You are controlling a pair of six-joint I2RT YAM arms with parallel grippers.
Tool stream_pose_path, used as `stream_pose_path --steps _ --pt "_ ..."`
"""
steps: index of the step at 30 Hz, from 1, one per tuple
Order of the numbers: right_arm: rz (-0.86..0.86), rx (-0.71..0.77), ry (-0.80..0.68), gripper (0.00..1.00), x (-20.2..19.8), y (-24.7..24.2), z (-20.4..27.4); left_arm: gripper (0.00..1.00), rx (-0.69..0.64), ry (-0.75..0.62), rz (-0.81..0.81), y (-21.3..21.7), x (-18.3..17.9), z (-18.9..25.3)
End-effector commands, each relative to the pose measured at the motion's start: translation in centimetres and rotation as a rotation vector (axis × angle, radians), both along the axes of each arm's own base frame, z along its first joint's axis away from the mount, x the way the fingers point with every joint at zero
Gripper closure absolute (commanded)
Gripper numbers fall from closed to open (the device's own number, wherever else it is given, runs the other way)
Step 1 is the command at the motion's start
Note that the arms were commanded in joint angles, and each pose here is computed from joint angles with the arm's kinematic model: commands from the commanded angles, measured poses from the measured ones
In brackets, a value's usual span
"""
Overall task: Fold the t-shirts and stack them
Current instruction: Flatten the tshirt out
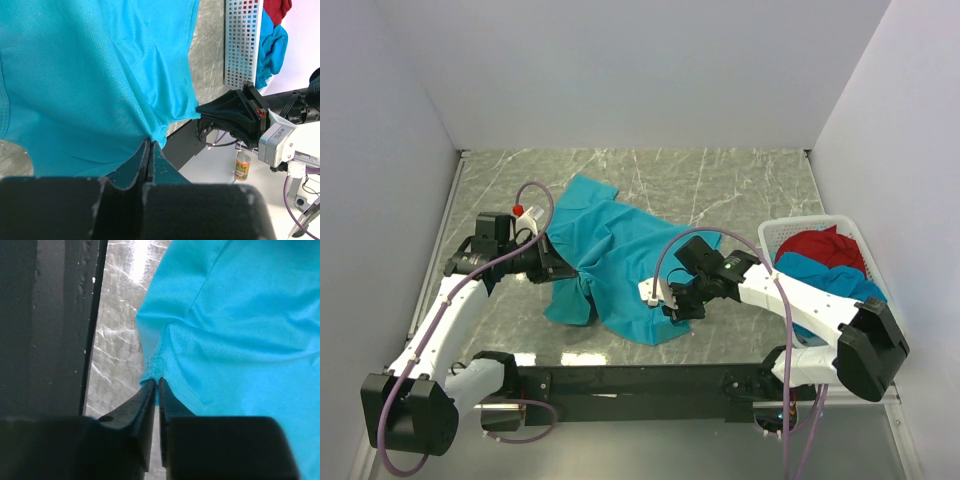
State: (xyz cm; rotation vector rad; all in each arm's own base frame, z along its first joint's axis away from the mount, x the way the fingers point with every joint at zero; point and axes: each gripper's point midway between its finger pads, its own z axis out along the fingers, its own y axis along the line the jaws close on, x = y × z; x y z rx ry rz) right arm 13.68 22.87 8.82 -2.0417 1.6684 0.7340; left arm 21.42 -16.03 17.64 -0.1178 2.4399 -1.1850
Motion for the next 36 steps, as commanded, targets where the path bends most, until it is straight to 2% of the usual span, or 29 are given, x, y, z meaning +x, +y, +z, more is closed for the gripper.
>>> stream_pose_path --steps 1,2,6,9,10,12,13,14,15,16,17,18,19,20,21,22,23,24,25,26,27,28,29,30,31,32,33,34,36 --pt "0.015 0.032 -0.004 0.93 0.1 1.0 1.3 1.00 -0.020 -0.042 -0.035 -0.4 0.0 0.8" --pt "0.011 0.029 -0.001 1.00 0.1 1.0 1.4 0.99 -0.021 -0.039 -0.034 -0.4 0.0 0.8" --pt "-0.010 0.028 -0.018 1.00 0.7 1.2 2.6 1.00 -0.019 -0.054 -0.026 -0.4 0.3 1.3" --pt "-0.080 0.039 -0.073 1.00 2.6 1.3 4.9 1.00 -0.026 -0.084 -0.010 -0.3 0.8 2.6" --pt "-0.123 0.075 -0.106 1.00 4.4 1.5 7.1 1.00 -0.024 -0.102 0.001 -0.3 1.1 3.1" --pt "-0.195 0.112 -0.079 1.00 6.1 1.4 9.6 1.00 -0.032 -0.155 0.031 -0.3 2.3 5.5" --pt "-0.224 0.179 -0.125 1.00 8.0 1.9 13.3 1.00 -0.024 -0.197 0.062 0.0 3.3 6.6" --pt "-0.310 0.199 -0.121 1.00 10.4 0.9 14.8 1.00 -0.030 -0.235 0.079 0.0 4.2 8.1" --pt "-0.339 0.243 -0.125 1.00 11.5 0.7 16.8 1.00 -0.052 -0.311 0.101 0.1 5.3 11.7" --pt "-0.385 0.328 -0.194 1.00 13.5 0.6 21.7 1.00 -0.062 -0.336 0.110 0.0 6.5 13.2" --pt "-0.445 0.361 -0.214 1.00 15.7 -0.4 23.7 1.00 -0.084 -0.466 0.126 0.2 7.7 19.0" --pt "-0.456 0.473 -0.311 1.00 16.8 -0.8 30.0 1.00 -0.088 -0.480 0.136 0.3 9.5 20.8" --pt "-0.492 0.530 -0.324 1.00 17.4 -1.2 32.9 1.00 -0.100 -0.535 0.143 0.5 10.2 23.9" --pt "-0.540 0.555 -0.340 1.00 19.4 -2.4 34.6 1.00 -0.134 -0.696 0.140 0.6 9.4 31.2" --pt "-0.548 0.603 -0.380 1.00 19.8 -2.8 37.4 1.00 -0.164 -0.745 0.153 0.9 9.4 34.2" --pt "-0.538 0.701 -0.463 1.00 18.8 -3.4 42.7 1.00 -0.191 -0.811 0.150 0.7 9.3 36.8" --pt "-0.525 0.768 -0.567 1.00 18.4 -4.0 45.8 1.00 -0.226 -0.924 0.154 0.9 8.3 40.3" --pt "-0.544 0.776 -0.574 1.00 18.7 -4.5 45.6 1.00 -0.276 -0.925 0.139 0.6 7.7 41.4" --pt "-0.512 0.819 -0.613 1.00 16.5 -4.8 47.3 1.00 -0.309 -0.960 0.110 0.3 6.4 42.5" --pt "-0.468 0.848 -0.638 1.00 15.5 -4.8 48.1 1.00 -0.336 -0.949 0.080 -0.1 6.2 41.7" --pt "-0.470 0.838 -0.604 1.00 15.5 -4.9 46.7 1.00 -0.373 -1.011 0.052 -0.3 4.0 43.1" --pt "-0.421 0.863 -0.611 1.00 13.2 -4.9 47.2 1.00 -0.368 -1.010 0.039 -0.3 3.5 42.6" --pt "-0.393 0.856 -0.600 1.00 12.4 -4.7 46.4 1.00 -0.353 -0.989 0.030 -0.4 3.5 41.4" --pt "-0.383 0.825 -0.542 1.00 12.5 -4.5 43.7 1.00 -0.318 -0.963 0.008 -0.5 3.2 39.9" --pt "-0.345 0.817 -0.574 1.00 10.9 -4.7 43.1 1.00 -0.304 -0.980 -0.008 -0.4 1.4 39.4" --pt "-0.329 0.795 -0.543 1.00 10.3 -4.6 41.3 1.00 -0.277 -0.927 -0.019 -0.5 1.9 36.3" --pt "-0.341 0.749 -0.478 1.00 10.6 -4.6 37.8 1.00 -0.274 -0.928 -0.050 -0.6 -0.6 35.2" --pt "-0.298 0.717 -0.530 1.00 9.6 -5.0 36.6 1.00 -0.263 -0.821 -0.049 -0.8 0.2 30.6" --pt "-0.310 0.605 -0.402 1.00 8.5 -5.6 29.9 1.00 -0.253 -0.785 -0.085 -1.4 -2.5 26.7"
